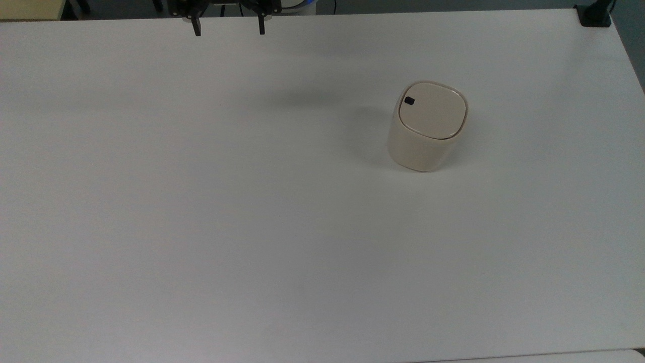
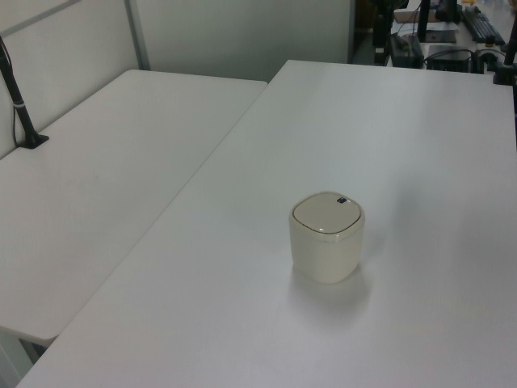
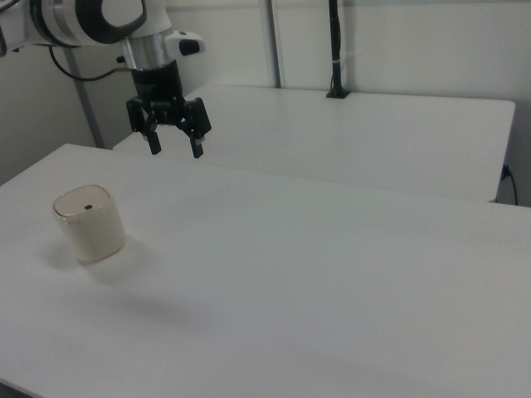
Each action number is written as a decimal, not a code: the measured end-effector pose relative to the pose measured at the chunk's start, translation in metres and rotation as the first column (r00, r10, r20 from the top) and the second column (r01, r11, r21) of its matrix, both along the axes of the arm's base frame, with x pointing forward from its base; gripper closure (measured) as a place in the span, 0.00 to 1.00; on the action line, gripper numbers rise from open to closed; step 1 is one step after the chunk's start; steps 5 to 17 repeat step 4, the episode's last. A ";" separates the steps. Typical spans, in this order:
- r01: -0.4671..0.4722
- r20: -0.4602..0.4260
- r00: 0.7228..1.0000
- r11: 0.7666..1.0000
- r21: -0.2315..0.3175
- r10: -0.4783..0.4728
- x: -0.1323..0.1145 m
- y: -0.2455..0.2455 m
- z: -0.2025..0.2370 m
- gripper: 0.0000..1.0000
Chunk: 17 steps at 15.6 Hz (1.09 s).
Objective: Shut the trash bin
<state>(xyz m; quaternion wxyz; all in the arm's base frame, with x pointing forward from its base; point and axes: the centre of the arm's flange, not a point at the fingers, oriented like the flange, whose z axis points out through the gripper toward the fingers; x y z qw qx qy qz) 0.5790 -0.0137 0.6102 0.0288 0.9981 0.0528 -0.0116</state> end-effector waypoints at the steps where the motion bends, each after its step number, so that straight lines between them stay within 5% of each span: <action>1: 0.024 0.002 1.000 1.000 -0.003 -0.024 0.000 0.000 0.000 0.00; 17: 0.051 0.004 0.999 0.999 -0.007 -0.051 0.000 0.000 0.000 0.00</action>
